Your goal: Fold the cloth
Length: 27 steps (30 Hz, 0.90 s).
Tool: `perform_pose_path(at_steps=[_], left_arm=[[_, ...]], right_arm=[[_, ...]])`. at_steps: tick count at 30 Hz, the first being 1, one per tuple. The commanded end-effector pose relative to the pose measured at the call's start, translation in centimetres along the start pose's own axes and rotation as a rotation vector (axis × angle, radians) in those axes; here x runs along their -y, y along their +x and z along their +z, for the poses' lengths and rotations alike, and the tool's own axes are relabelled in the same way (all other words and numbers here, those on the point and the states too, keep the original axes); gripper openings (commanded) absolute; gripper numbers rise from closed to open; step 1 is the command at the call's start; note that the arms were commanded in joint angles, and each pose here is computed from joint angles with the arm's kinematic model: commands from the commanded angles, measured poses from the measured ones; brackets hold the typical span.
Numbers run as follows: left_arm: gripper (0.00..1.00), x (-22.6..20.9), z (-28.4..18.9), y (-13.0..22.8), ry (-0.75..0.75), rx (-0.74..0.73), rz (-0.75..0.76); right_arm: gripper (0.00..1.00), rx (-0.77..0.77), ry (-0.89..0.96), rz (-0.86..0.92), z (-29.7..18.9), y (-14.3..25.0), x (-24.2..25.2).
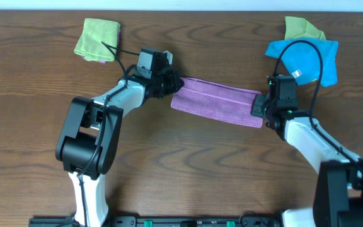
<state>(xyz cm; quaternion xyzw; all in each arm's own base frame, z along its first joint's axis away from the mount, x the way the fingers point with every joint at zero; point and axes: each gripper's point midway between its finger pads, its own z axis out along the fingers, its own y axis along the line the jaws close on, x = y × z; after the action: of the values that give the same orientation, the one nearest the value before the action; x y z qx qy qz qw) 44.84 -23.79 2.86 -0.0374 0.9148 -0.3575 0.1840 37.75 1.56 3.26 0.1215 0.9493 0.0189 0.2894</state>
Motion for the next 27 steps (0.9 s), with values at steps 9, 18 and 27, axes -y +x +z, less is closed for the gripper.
perform_pose_path(at_steps=[9, 18, 27], left_arm=[[0.25, -1.5, 0.3, -0.5, -0.062, 0.016, 0.028], [0.53, -2.3, -0.8, -1.2, -0.046, 0.016, 0.007], [0.66, -1.4, -4.6, -3.3, 0.01, 0.05, 0.004]], right_arm=[[0.12, -0.004, 0.06, 0.014, 0.9, 0.3, 1.2], [0.54, -0.045, 0.066, 0.011, 0.5, 1.3, 1.3], [0.68, -0.061, 0.071, 0.12, -2.0, 1.6, 1.6]])
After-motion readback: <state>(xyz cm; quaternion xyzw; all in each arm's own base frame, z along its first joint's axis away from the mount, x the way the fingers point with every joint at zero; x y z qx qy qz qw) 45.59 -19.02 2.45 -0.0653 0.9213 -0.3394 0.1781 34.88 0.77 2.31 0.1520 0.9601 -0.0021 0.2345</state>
